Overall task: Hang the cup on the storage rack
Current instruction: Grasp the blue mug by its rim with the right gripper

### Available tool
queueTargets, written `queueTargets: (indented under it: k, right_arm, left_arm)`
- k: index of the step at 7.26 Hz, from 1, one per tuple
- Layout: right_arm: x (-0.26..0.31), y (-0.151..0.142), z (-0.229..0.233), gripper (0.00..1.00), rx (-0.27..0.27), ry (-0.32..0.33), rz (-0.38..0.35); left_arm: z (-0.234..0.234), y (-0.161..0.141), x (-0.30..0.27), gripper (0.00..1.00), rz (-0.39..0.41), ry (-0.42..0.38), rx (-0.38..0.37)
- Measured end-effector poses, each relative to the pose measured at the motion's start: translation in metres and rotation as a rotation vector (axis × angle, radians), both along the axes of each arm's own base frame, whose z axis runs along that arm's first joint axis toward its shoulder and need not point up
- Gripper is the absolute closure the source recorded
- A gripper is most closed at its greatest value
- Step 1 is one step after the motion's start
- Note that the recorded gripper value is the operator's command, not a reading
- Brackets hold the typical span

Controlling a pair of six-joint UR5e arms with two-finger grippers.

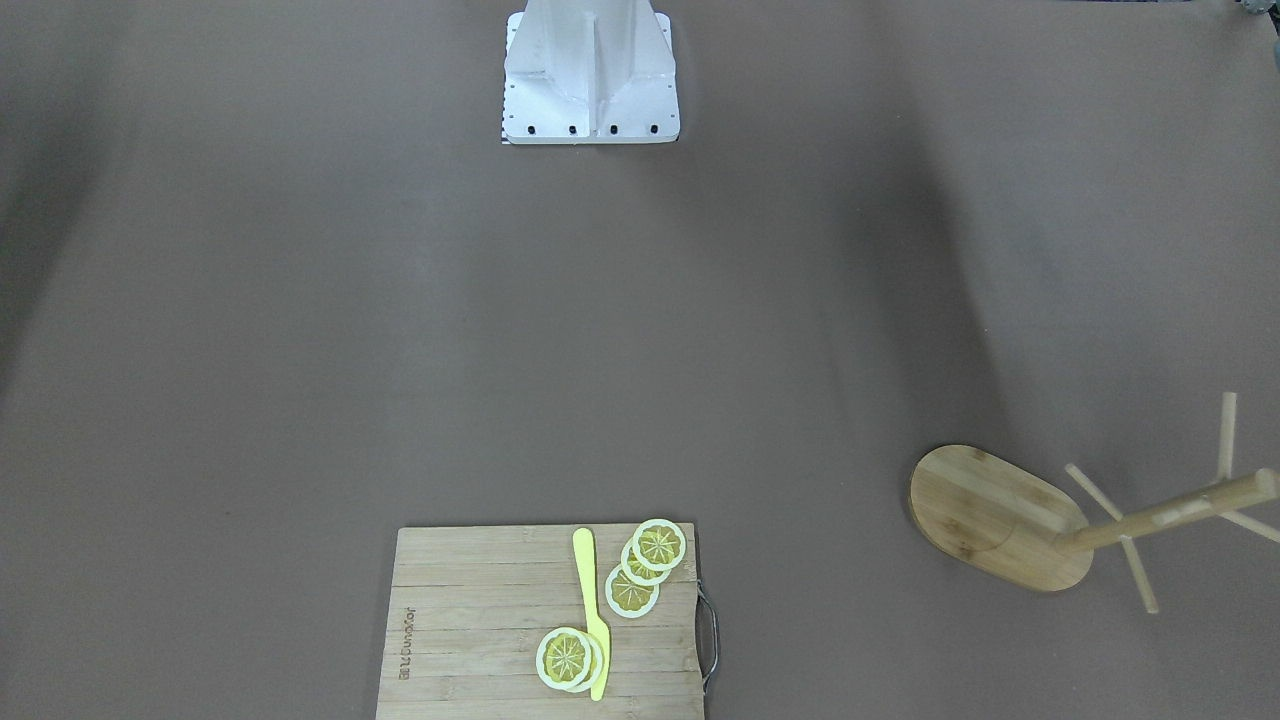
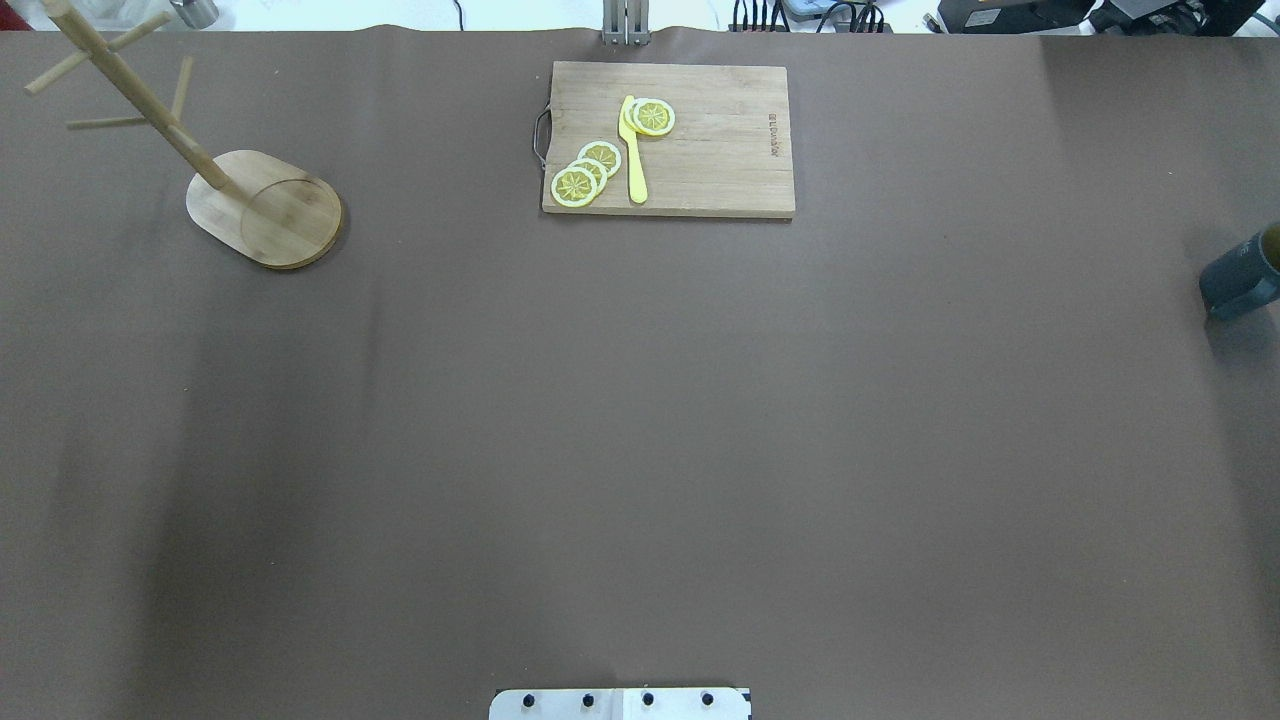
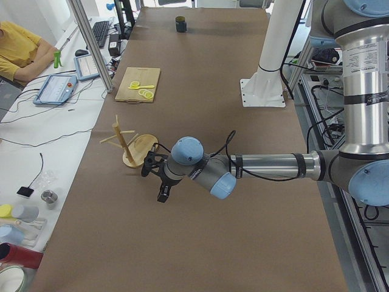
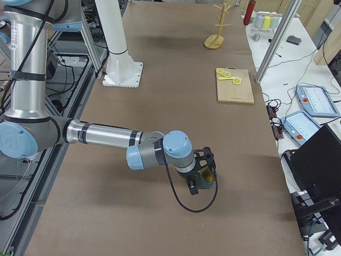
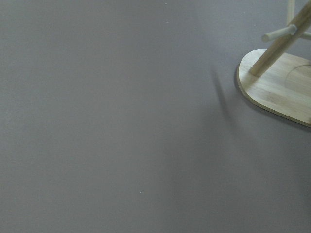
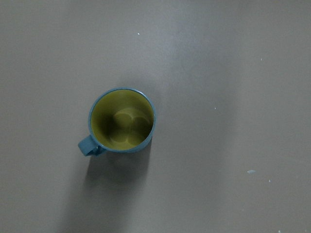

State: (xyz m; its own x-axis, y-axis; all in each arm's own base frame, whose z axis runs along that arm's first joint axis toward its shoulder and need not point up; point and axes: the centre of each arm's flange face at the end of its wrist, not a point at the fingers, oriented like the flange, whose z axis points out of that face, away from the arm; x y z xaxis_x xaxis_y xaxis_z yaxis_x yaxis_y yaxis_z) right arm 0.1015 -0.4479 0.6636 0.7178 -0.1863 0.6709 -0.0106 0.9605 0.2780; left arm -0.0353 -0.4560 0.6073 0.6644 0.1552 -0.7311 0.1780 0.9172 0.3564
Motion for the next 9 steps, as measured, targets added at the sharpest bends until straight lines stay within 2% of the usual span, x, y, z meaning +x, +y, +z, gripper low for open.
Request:
queueTargets:
  k: [2,3,6,9]
  right_arm:
    - [0.003,0.005,0.011,0.0,-0.101,-0.055,0.018]
    - [0.004,0.004,0.015,0.0,-0.114,-0.068,0.023]
    - [0.003,0.004,0.017,0.0,-0.075,-0.095,0.021]
    - [0.0,0.005,0.014,0.0,-0.025,-0.112,0.014]
  left_arm:
    - [0.003,0.003,0.001,0.02,0.011,0.015,0.012]
    - [0.008,0.005,0.001,0.02,0.015,0.023,0.009]
    - [0.02,0.007,0.002,0.02,0.015,0.031,0.008]
    - [0.015,0.007,0.002,0.03,-0.042,0.073,-0.021]
